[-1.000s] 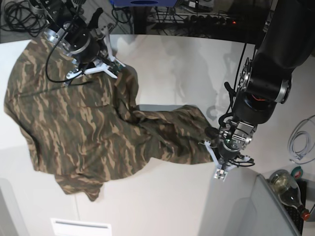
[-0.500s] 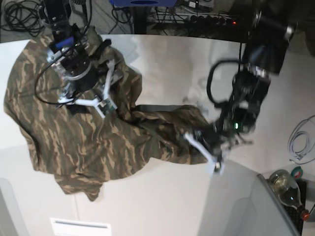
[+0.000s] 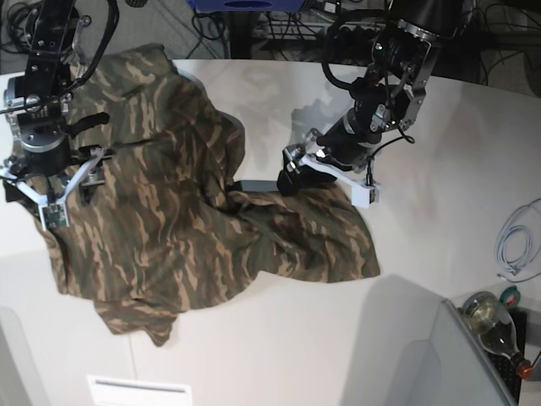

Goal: Layout the t-shirt on the table in an organized manner, then fold the t-shirt properly
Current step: 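Pull the bunched fabric with the left gripper away from the right gripper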

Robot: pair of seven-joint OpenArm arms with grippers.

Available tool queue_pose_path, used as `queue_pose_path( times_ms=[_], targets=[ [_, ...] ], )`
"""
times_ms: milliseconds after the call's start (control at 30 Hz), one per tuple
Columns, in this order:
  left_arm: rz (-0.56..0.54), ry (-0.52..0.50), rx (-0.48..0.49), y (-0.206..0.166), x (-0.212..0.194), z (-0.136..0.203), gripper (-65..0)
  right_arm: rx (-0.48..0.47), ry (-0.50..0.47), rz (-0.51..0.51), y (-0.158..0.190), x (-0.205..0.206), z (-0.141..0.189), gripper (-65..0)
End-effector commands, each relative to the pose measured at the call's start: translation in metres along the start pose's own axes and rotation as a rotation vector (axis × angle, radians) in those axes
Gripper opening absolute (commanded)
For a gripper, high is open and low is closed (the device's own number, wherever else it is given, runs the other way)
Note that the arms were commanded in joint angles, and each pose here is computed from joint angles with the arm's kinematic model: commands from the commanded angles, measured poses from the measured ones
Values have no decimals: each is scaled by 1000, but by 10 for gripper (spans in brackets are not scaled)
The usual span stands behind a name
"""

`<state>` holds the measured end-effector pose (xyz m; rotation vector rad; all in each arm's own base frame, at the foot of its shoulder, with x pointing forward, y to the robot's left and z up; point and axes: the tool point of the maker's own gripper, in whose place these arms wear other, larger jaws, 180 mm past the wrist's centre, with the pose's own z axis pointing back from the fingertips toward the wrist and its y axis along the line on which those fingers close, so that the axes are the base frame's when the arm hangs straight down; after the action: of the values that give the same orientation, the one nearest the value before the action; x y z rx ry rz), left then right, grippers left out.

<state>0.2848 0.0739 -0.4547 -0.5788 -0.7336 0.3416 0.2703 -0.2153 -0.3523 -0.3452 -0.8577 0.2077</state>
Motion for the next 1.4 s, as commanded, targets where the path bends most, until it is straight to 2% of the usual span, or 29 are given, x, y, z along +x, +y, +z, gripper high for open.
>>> queue_pose_path(
  times_ms=[0, 100, 200, 267, 433, 500, 533, 633, 667, 1000, 1133, 1167, 1200, 1267, 1300, 1367],
  targets=[
    [-6, -35, -39, -6, 9, -1, -143, -11, -40, -10, -5, 10, 0, -209],
    [9, -52, -130, -23, 5, -11, -143, -5, -14, -12, -3, 1, -4, -209],
    [34, -40, -133, -25, 3, -25, -143, -21, 9, -37, -11, -8, -8, -209],
    [46, -31, -141, -33, 2, -35, -143, -17, 13, -127, -20, -14, -13, -209],
    [62, -34, -144, -43, 12, -55, -148, -27, 22, -465, -61, -43, -28, -209],
    [60, -26, -128, -38, 15, -61, -219, -45, 65, -537, -77, -67, -36, -209],
    [57, -27, -122, -36, 18, -63, -283, -50, 90, -563, -81, -79, -39, -209],
    [27, -40, -103, -24, 31, -59, -599, -79, 174, -608, -94, -116, -44, -209],
    [11, -42, -100, -21, 37, -57, -650, -83, 196, -618, -95, -126, -45, -209],
    [-77, -22, -131, -29, 68, -47, -650, -24, 345, -691, -62, -176, -54, -215],
    [-86, -20, -129, -28, 68, -46, -650, 146, 338, -658, -21, -174, -57, -224],
    [-87, -21, -128, -27, 69, -45, -650, 176, 335, -652, -14, -171, -57, -249],
    [-88, -21, -127, -26, 69, -45, -650, 206, 343, -638, -8, -170, -55, -315],
    [-96, -20, -117, -22, 71, -43, -650, 247, 356, -610, -2, -168, -52, -549],
    [-96, -19, -115, -21, 70, -43, -650, 252, 344, -592, -5, -162, -51, -647],
    [-99, -20, -65, -4, 73, -38, -650, 255, 328, -554, -8, -147, -46, -635]
  ],
)
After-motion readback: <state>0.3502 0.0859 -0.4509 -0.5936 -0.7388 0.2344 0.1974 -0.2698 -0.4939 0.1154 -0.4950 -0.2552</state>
